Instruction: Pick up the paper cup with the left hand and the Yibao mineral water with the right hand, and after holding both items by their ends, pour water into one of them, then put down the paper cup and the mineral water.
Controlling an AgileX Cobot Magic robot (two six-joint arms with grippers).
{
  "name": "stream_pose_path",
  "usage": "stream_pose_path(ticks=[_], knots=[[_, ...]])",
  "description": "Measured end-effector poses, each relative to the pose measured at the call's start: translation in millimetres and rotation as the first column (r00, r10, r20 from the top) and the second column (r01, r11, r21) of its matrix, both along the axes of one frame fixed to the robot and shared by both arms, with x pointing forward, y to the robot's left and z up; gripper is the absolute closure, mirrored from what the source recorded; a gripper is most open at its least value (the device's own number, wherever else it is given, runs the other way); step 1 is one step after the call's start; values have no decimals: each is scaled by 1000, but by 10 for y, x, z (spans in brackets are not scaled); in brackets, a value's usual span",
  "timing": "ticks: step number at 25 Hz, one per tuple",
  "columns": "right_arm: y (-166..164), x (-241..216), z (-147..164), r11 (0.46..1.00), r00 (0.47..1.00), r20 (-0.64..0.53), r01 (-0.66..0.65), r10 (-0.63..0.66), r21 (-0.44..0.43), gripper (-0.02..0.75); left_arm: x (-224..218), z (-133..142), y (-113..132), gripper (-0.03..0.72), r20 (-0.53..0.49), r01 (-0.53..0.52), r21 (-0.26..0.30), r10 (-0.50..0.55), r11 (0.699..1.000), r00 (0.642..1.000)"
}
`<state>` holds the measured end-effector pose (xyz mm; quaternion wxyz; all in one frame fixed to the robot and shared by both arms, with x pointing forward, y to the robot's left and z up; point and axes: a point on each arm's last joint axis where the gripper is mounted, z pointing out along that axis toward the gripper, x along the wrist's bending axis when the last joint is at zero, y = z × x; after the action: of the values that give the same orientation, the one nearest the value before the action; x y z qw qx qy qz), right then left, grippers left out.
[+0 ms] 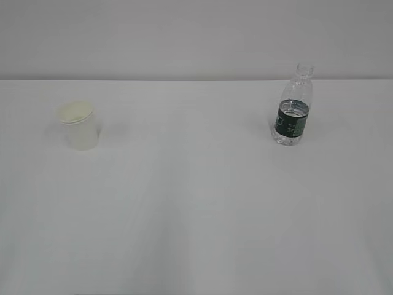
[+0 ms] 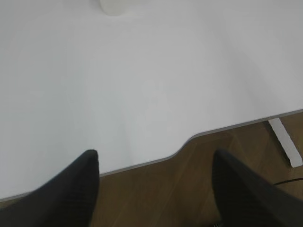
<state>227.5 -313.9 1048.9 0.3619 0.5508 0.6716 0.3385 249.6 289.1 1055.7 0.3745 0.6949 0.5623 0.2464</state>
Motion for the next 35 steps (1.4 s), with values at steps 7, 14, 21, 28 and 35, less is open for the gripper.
stream_pose_path(ticks=[7,14,21,28,35], knots=[[3,10,-11,1000,1000,1,-1,1,0,166,0,-14,0,223,6,-1,-1,1,1000,1000],[4,12,-11,1000,1000,3,-2,2,0,166,0,-14,0,239,6,-1,-1,1,1000,1000],[5,14,-7,1000,1000,7,-3,3,0,167,0,-14,2,241,6,-2,0,2,1000,1000],[5,14,-7,1000,1000,7,-3,3,0,166,0,-14,2,242,6,-2,0,2,1000,1000],[5,15,-6,1000,1000,9,-3,3,0,167,0,-14,2,242,6,-2,0,2,1000,1000]])
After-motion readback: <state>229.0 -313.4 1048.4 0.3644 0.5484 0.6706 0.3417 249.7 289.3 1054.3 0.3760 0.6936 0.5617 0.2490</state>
